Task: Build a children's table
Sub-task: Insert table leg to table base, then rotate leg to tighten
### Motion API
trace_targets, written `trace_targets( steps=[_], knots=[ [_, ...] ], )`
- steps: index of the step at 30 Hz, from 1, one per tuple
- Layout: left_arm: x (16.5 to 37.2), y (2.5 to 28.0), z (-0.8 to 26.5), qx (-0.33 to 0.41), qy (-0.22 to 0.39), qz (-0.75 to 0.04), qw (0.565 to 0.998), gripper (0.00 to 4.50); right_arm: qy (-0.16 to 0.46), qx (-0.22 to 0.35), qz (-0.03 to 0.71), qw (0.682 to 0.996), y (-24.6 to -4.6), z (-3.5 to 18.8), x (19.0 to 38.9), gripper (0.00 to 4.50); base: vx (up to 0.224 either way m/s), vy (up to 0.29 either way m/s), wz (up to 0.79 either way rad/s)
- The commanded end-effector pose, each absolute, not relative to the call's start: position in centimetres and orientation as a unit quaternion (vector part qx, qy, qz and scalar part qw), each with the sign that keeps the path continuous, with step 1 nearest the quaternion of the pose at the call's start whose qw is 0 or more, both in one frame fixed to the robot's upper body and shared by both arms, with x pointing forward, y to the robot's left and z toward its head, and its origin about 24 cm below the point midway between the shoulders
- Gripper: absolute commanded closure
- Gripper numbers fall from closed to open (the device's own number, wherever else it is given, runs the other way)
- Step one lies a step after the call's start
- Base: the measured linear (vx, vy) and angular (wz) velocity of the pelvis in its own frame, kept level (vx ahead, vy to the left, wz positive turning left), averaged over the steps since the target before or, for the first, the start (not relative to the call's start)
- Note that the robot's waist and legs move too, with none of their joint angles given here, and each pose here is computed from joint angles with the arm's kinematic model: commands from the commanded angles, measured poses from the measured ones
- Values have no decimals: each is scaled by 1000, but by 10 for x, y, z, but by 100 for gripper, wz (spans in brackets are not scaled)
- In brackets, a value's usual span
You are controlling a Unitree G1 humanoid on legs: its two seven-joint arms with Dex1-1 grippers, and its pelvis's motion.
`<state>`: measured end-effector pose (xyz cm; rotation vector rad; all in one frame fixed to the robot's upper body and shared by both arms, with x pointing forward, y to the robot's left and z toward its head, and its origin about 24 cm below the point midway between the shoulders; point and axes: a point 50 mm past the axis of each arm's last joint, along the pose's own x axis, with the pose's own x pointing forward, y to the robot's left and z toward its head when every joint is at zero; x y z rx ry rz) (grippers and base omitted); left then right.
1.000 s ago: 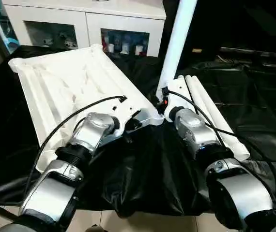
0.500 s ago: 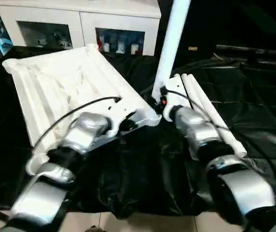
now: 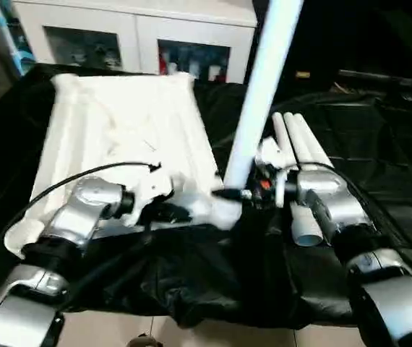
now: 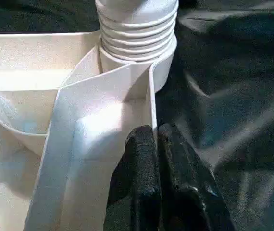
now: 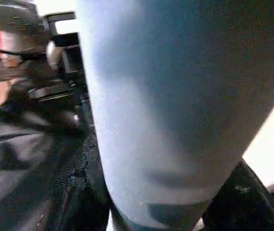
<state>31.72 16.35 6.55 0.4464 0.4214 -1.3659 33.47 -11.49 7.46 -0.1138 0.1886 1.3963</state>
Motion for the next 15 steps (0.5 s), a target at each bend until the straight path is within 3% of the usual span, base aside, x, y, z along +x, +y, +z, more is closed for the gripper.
trace_targets(
  steps=[1,5,8,9,14,15],
  knots=[
    [324,151,102,218,96,-651,721,450,211,-34,640,738,-129,29,314,262,0,0,0],
    [326,152,103,218,97,-648,723,450,203,-35,633,746,-126,28,313,262,0,0,0],
    [329,151,102,220,102,-634,735,450,196,-33,584,787,-123,26,321,262,0,0,0],
    [334,151,101,229,111,-609,752,450,203,-44,521,828,-123,22,330,262,0,0,0],
    [348,147,100,238,134,-550,789,450,219,-48,401,888,-124,16,343,262,0,0,0],
    [354,143,100,229,148,-524,807,450,227,-31,345,910,-122,14,348,262,0,0,0]
  ],
)
